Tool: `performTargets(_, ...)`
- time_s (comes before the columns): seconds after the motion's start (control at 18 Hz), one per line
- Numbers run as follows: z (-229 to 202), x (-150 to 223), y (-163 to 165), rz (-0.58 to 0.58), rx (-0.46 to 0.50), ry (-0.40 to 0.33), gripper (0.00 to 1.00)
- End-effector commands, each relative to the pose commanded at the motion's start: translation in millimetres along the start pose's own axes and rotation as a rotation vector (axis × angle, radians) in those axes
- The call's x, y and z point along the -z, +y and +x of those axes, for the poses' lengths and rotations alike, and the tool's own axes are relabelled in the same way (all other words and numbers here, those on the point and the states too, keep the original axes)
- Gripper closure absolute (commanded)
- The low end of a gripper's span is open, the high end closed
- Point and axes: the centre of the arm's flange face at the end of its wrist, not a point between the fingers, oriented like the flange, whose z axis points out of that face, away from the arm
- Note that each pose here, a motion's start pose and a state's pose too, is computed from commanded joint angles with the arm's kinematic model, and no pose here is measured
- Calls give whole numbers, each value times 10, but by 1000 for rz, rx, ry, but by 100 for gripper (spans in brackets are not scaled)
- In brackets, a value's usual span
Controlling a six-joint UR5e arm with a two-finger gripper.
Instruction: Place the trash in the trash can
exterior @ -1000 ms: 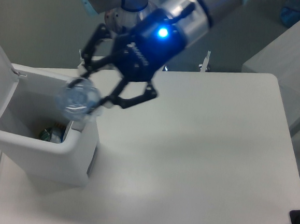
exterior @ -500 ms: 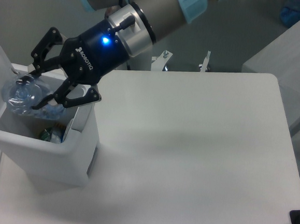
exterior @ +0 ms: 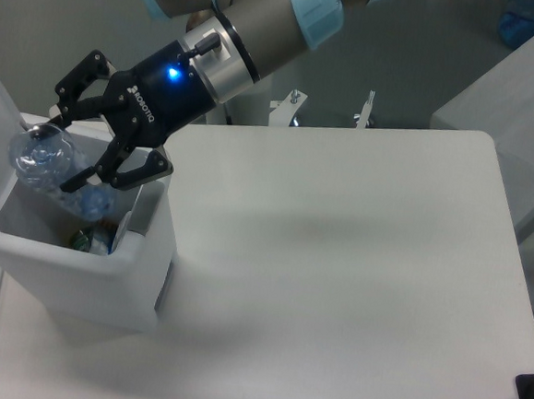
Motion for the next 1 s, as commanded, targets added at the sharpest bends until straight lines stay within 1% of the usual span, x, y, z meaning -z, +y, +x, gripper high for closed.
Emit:
performTargets(0.17,-11,36,-16,2,-4,-7,0)
performTargets(0.28,-69,124,-33,7,-4,-23,0)
performTargets(0.39,-204,386,-67,22,-2,-73,0)
performTargets(0.61,-522,1067,-230,56,-23,-197,0)
performTargets(0.72,-690,1295,-231,65,-18,-236,0)
performTargets(0.83,-841,1362,-227,61,-13,-251,0)
performTargets(0.89,-894,1376,-207,42,-10,-270,0)
performTargets(1.0,-1031,1388,-111,-30,6,-333,0)
